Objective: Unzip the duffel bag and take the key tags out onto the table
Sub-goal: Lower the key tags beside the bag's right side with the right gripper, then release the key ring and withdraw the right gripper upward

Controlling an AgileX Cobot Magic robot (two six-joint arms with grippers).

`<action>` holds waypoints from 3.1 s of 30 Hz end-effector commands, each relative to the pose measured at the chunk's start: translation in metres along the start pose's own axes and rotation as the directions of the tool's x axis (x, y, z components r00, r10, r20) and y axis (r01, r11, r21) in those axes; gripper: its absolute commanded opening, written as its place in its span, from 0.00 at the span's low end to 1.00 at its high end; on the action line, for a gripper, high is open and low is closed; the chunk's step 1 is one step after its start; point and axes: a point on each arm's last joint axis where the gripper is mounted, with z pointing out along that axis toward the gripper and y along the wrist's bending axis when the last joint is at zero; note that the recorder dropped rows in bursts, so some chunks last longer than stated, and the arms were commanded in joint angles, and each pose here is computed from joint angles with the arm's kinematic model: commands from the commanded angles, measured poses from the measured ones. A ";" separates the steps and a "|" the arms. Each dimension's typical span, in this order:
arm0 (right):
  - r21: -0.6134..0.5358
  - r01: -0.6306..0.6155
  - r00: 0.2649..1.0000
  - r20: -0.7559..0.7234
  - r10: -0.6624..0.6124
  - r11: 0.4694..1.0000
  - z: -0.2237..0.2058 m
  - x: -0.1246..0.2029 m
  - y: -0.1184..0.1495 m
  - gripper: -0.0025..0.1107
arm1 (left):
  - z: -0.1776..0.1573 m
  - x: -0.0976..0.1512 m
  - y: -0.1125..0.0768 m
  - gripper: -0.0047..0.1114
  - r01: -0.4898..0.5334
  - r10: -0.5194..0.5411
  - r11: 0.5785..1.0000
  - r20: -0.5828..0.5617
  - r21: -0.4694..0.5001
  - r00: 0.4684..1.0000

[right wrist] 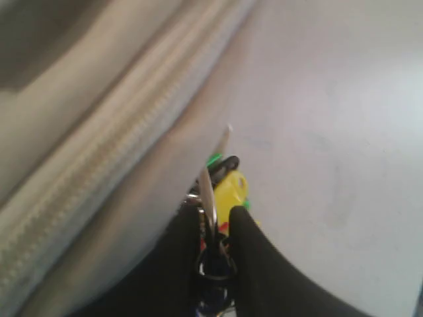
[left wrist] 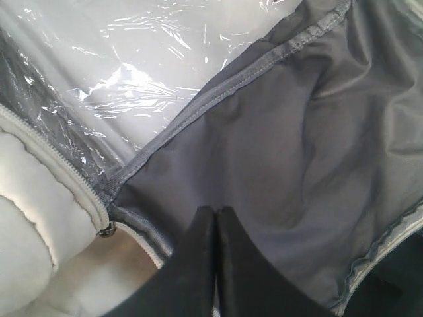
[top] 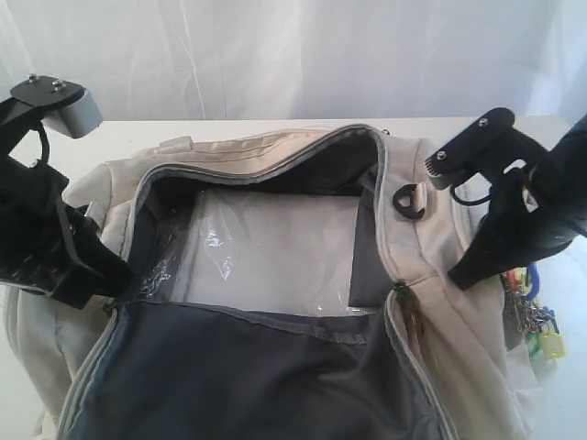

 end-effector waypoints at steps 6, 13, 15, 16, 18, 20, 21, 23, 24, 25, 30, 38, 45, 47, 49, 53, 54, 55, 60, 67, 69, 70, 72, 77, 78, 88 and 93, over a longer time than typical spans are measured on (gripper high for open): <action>-0.117 0.127 0.991 0.047 -0.122 0.985 0.025 -0.017 0.046 0.02 | 0.002 0.001 -0.001 0.04 0.018 -0.018 1.000 -0.006 0.022 1.000; -0.136 0.139 0.990 0.050 -0.134 0.981 0.032 -0.029 0.060 0.02 | 0.002 0.001 -0.001 0.04 0.018 -0.018 1.000 -0.006 0.022 1.000; -0.108 0.126 0.992 0.038 -0.123 0.986 0.030 -0.030 0.054 0.02 | 0.002 0.001 -0.001 0.04 0.018 -0.018 1.000 -0.006 0.022 1.000; -0.085 0.112 0.993 0.035 -0.109 0.990 0.028 -0.029 0.049 0.02 | 0.002 0.001 -0.001 0.04 0.018 -0.018 1.000 -0.006 0.022 1.000; -0.055 0.074 0.997 0.033 -0.072 0.996 0.023 -0.028 0.042 0.02 | 0.002 0.001 -0.001 0.04 0.018 -0.018 1.000 -0.006 0.022 1.000; -0.034 0.044 0.999 0.024 -0.043 0.998 0.020 -0.025 0.033 0.02 | 0.002 0.001 -0.001 0.04 0.018 -0.018 1.000 -0.006 0.022 1.000; -0.026 0.032 0.999 0.018 -0.032 0.999 0.017 -0.024 0.029 0.02 | 0.002 0.001 -0.001 0.04 0.018 -0.018 1.000 -0.006 0.022 1.000; -0.011 0.007 1.000 0.006 -0.007 1.000 0.015 -0.021 0.021 0.02 | 0.002 0.001 -0.001 0.04 0.018 -0.018 1.000 -0.006 0.022 1.000; -0.006 -0.019 1.000 -0.003 0.019 1.000 0.014 -0.019 0.017 0.02 | 0.002 0.001 -0.001 0.04 0.018 -0.018 1.000 -0.006 0.022 1.000; 0.000 -0.049 0.999 -0.008 0.049 0.999 0.014 -0.017 0.014 0.02 | 0.002 0.001 -0.001 0.04 0.018 -0.018 1.000 -0.006 0.022 1.000; -0.033 -0.137 0.990 -0.038 0.136 0.990 0.016 -0.012 0.010 0.02 | 0.002 0.002 -0.001 0.04 0.018 -0.018 1.000 -0.008 0.023 1.000; -0.069 -0.172 0.985 -0.024 0.171 0.983 0.016 -0.014 0.013 0.02 | 0.002 0.002 -0.001 0.04 0.018 -0.018 1.000 -0.008 0.023 1.000; -0.065 -0.186 0.982 0.003 0.187 0.980 0.004 -0.014 0.009 0.32 | 0.002 0.002 -0.001 0.04 0.018 -0.018 1.000 -0.008 0.023 1.000; -0.059 -0.191 0.981 0.020 0.193 0.980 -0.004 -0.013 0.007 0.43 | 0.002 0.002 -0.001 0.04 0.018 -0.018 1.000 -0.008 0.023 1.000; -0.049 -0.194 0.980 0.027 0.196 0.980 -0.012 -0.010 0.004 0.47 | 0.002 0.002 -0.001 0.04 0.018 -0.018 1.000 -0.008 0.023 1.000; -0.027 -0.208 0.978 0.009 0.209 0.978 -0.029 -0.002 -0.002 0.47 | 0.002 0.001 -0.001 0.04 0.019 -0.019 1.000 -0.008 0.025 1.000; -0.019 -0.215 0.977 -0.006 0.215 0.976 -0.033 0.001 -0.003 0.47 | 0.002 0.001 -0.001 0.04 0.019 -0.019 1.000 -0.008 0.025 1.000; -0.013 -0.219 0.976 -0.018 0.218 0.976 -0.037 0.004 -0.004 0.47 | 0.002 0.001 -0.001 0.04 0.019 -0.019 1.000 -0.008 0.025 1.000; 0.021 -0.271 0.961 -0.051 0.272 0.962 -0.066 0.022 -0.011 0.42 | 0.002 0.001 -0.001 0.04 0.019 -0.019 1.000 -0.008 0.025 1.000; -0.038 -0.368 0.920 0.127 0.370 0.929 -0.115 0.038 -0.017 0.08 | 0.002 0.002 -0.001 0.04 0.015 -0.015 1.000 -0.008 0.023 1.000; -0.067 -0.383 0.903 0.185 0.388 0.921 -0.129 0.045 -0.018 0.02 | 0.002 0.002 -0.001 0.04 0.014 -0.014 1.000 -0.009 0.021 1.000; -0.076 -0.383 0.897 0.209 0.390 0.921 -0.134 0.048 -0.018 0.02 | 0.002 0.001 -0.001 0.04 0.014 -0.014 1.000 -0.003 0.019 1.000; -0.087 -0.390 0.879 0.262 0.399 0.917 -0.145 0.058 -0.018 0.02 | 0.002 -0.001 -0.002 0.04 0.031 -0.031 0.999 0.015 0.035 0.999; -0.154 -0.424 0.805 0.387 0.450 0.892 -0.167 0.092 -0.011 0.02 | 0.002 -0.002 -0.003 0.04 0.034 -0.035 0.999 0.026 0.039 0.999; -0.161 -0.435 0.793 0.398 0.462 0.886 -0.168 0.097 -0.010 0.02 | 0.002 -0.002 -0.002 0.04 0.034 -0.035 0.999 0.031 0.036 0.999; -0.204 -0.519 0.736 0.386 0.556 0.830 -0.160 0.123 0.000 0.02 | -0.025 -0.002 -0.008 0.04 -0.003 0.010 0.999 0.191 -0.039 0.982; -0.204 -0.519 0.736 0.386 0.556 0.830 -0.160 0.123 0.000 0.02 | -0.081 0.019 -0.028 0.04 -0.045 0.094 0.991 0.398 -0.129 0.912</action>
